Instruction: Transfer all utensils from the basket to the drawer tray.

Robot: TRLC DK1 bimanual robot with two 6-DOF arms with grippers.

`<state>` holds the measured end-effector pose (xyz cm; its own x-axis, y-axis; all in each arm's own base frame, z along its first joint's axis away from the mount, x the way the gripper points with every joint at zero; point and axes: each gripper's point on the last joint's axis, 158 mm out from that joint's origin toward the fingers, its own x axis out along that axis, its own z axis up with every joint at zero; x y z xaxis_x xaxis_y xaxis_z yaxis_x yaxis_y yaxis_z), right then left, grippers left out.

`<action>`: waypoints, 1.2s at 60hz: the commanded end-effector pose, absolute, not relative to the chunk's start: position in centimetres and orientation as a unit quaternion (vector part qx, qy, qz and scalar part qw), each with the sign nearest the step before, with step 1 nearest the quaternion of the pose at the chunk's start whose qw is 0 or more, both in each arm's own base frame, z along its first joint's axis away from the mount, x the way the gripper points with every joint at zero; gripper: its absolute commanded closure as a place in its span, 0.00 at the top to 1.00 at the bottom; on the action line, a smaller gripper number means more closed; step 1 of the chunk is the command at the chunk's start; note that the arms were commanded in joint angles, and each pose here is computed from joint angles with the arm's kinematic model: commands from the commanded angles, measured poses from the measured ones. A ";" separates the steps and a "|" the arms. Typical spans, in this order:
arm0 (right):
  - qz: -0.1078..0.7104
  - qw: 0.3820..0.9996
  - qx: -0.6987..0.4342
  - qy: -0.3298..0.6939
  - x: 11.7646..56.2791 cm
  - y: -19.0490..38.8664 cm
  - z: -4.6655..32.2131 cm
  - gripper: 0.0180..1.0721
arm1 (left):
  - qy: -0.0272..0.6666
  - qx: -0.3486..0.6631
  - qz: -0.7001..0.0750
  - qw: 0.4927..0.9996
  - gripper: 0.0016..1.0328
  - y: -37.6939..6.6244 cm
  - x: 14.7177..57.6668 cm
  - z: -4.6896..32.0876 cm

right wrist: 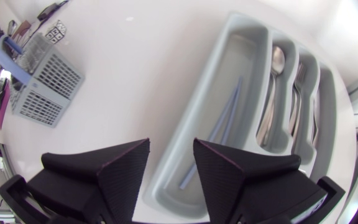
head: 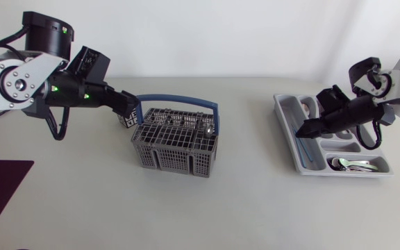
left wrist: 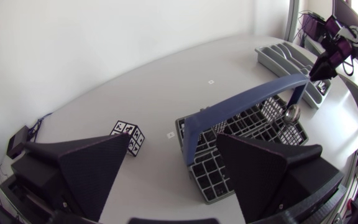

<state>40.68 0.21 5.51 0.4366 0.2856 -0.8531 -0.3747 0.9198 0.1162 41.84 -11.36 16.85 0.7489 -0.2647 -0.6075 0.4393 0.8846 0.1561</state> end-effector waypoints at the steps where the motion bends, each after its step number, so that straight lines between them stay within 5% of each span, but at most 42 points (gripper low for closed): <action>1: 0.226 0.849 -0.048 0.476 39.2 3.8 7.4 0.57 | 0.333 0.163 -0.189 0.910 0.93 -9.9 41.0 13.7; 22: 0.335 0.824 -0.082 0.449 36.7 16.2 9.1 0.56 | 0.398 0.173 -0.177 0.884 0.86 -7.0 39.8 7.9; 35: 0.377 0.814 -0.083 0.433 35.5 21.7 10.3 0.56 | 0.442 0.181 -0.207 0.854 0.86 -9.0 38.7 3.5; 65: 0.366 0.830 -0.047 0.419 37.5 23.1 10.3 0.56 | 0.435 0.191 -0.231 0.849 0.86 -11.4 37.9 3.0; 72: 0.365 0.832 -0.041 0.416 37.9 23.3 10.1 0.47 | 0.431 0.190 -0.229 0.852 0.86 -11.2 37.7 3.3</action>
<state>37.22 23.08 10.29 0.3846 0.5682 -0.7275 -0.6644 0.7175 0.2091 38.68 -11.65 3.98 0.5360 -0.2279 -0.8128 0.5467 0.8274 0.1285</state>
